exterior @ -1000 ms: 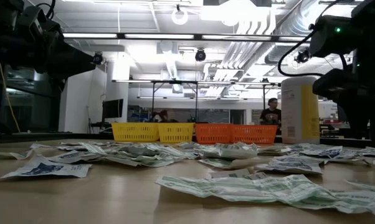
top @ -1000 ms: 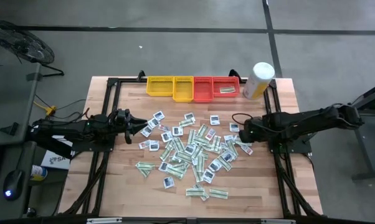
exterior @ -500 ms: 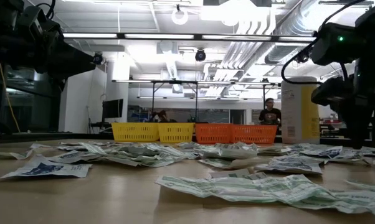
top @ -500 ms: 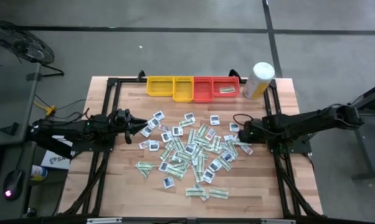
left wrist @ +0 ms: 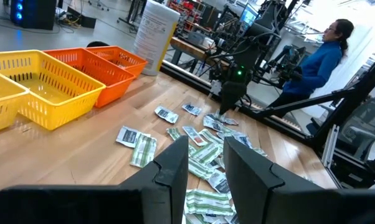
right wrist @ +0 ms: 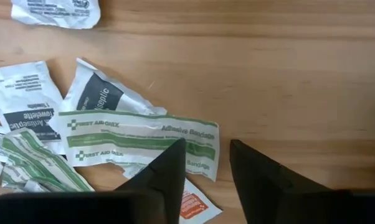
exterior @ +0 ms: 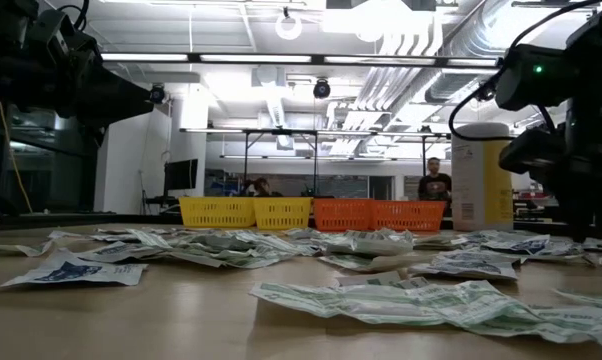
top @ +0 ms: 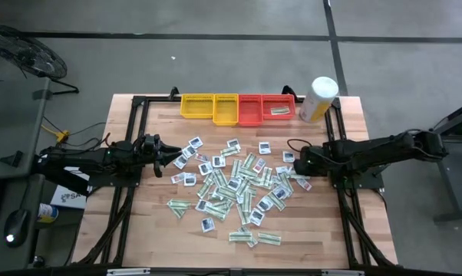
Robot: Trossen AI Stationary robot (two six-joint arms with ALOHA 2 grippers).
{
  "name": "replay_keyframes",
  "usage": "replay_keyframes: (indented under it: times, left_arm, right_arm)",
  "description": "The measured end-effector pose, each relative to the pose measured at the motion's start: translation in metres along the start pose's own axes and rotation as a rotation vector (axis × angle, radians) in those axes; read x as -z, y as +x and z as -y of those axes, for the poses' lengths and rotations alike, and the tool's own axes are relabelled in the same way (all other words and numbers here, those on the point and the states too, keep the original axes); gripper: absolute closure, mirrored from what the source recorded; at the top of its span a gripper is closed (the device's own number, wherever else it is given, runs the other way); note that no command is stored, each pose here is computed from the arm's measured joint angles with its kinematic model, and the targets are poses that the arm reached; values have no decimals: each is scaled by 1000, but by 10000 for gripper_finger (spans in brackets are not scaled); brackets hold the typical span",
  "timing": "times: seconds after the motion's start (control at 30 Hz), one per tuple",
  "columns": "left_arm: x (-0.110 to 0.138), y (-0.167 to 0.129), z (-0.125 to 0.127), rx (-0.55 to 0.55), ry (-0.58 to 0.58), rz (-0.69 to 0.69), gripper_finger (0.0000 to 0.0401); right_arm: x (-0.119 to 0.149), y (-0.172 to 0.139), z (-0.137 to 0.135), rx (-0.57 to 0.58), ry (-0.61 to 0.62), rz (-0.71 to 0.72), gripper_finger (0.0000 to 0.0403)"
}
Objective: Pick & Place First Aid Supplies
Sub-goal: Put the green pad into the right orange bin
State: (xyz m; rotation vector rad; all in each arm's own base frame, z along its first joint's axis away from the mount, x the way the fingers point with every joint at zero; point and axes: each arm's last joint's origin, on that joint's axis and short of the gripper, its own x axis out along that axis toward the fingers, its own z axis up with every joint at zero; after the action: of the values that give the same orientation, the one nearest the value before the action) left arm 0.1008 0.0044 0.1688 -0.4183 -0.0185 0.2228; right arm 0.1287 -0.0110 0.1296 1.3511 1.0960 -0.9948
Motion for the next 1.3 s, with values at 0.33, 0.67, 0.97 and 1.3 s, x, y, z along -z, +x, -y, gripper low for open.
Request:
replay_keyframes:
  times: [0.33,0.67,0.97,1.3]
  left_arm:
    - [0,0,0,0,0,0,300]
    - [0,0,0,0,0,0,300]
    - [0,0,0,0,0,0,300]
    - [0,0,0,0,0,0,300]
  right_arm:
    - [0,0,2,22,-2,-8,372]
    - [0,-4,-2,5,-55,-8,402]
    - [0,-36,-21,-65,-99,37,403]
    - [-5,-89,-45,-80,-154,202,403]
